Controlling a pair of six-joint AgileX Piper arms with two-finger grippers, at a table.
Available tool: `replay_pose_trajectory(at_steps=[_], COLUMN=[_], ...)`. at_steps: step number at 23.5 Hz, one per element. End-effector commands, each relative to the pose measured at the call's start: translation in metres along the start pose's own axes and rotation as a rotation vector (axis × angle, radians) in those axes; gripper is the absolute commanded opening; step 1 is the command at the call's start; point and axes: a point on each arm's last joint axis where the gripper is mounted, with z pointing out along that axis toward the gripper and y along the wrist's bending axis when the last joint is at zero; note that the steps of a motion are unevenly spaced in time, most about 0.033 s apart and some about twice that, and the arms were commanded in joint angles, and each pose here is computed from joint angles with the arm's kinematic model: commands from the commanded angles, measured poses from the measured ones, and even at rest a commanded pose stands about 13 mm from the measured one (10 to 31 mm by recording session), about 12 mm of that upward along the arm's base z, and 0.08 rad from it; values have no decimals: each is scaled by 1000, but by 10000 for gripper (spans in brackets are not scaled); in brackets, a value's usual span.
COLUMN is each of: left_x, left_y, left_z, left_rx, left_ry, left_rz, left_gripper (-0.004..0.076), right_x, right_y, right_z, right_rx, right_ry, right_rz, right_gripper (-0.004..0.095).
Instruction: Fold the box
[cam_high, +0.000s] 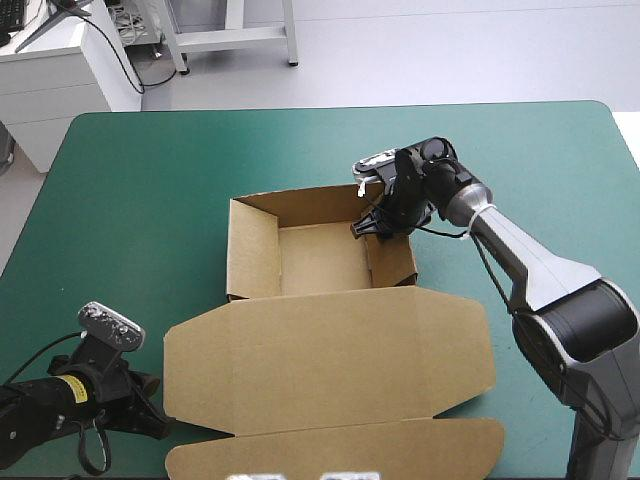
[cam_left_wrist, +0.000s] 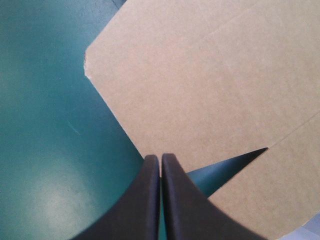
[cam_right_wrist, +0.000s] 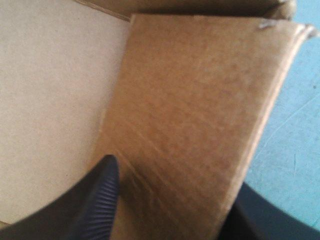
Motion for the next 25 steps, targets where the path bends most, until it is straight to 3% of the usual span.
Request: replay_pose_trajectory(at_steps=[1,2,8,13,19,25], left_x=[-8,-8,-8,-7,-7,-8], left_y=[-2,-2,-2,-2,-2,-2], left_z=[-6,-6,-6,-6,-6,-5], left_rx=[11,11,11,13,17,15], left_ry=[-69,-69,-69,-54,-55,-63], left_rz=[-4,-4,-4,-4,-5,-5], left_gripper=[-8,-8,-8,-8,-8,-8], right_x=[-6,-6,-11,-25,-20,9], right_y=[0,0,-5,-24,-81,-166], right_z=[-32,-32,-41,-80,-122,-139], right_rx=[5,6,61,129,209,319], right_ry=[-108,-106,-148,-242,-320,-299], right_rz=[-4,-10,-29,-22,79,278], right_gripper=[98,-6,-19,-19,-19,-19])
